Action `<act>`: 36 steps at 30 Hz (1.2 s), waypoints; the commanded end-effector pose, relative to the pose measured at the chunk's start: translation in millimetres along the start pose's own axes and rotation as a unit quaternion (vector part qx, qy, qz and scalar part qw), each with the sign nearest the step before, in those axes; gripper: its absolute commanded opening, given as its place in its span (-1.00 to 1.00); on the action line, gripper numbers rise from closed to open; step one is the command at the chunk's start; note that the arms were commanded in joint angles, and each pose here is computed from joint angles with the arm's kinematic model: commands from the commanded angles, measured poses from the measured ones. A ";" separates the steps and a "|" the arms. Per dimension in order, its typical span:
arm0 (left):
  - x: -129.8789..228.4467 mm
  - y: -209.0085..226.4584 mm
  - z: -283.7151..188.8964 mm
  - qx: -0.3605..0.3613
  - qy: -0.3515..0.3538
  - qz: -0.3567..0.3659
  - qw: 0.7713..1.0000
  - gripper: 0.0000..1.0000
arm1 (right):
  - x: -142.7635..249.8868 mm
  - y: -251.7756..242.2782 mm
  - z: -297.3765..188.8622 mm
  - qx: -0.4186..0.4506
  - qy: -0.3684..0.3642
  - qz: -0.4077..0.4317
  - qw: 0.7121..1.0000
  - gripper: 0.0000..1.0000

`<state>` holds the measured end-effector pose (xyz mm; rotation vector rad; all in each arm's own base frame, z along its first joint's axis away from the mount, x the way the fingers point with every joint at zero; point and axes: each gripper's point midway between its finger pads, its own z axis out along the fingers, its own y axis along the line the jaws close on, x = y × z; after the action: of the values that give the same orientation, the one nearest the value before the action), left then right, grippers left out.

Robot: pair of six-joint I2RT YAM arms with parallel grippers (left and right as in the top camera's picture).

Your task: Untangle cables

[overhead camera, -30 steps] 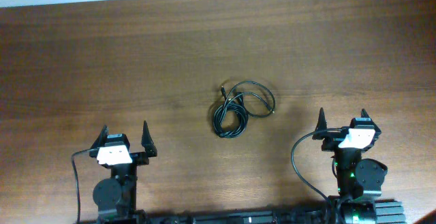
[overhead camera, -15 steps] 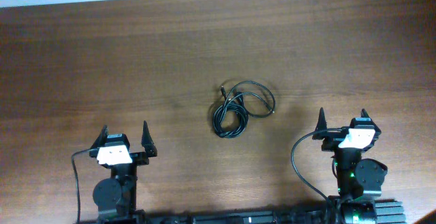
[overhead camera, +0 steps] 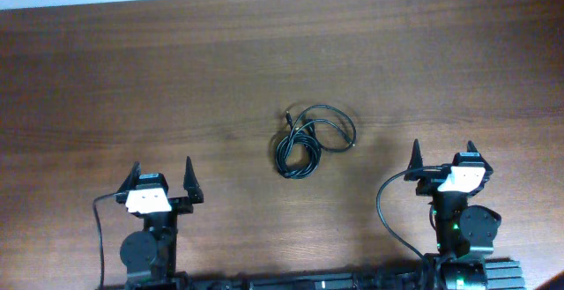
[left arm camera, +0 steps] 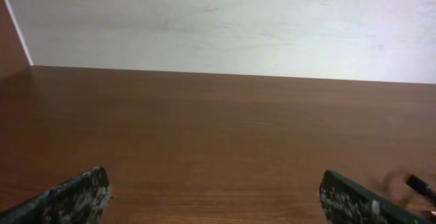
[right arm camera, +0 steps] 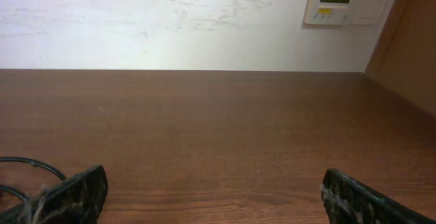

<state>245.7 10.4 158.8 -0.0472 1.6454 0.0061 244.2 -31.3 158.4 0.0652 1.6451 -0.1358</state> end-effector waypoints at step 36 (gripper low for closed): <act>-33.0 -75.9 19.3 0.198 0.303 -0.111 0.926 0.98 | 2.6 -3.0 0.0 0.008 0.002 0.001 1.000 0.98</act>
<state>258.1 -61.9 179.8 0.0843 2.1941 -0.5409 244.2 -31.3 158.7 0.0652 1.6439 -0.1359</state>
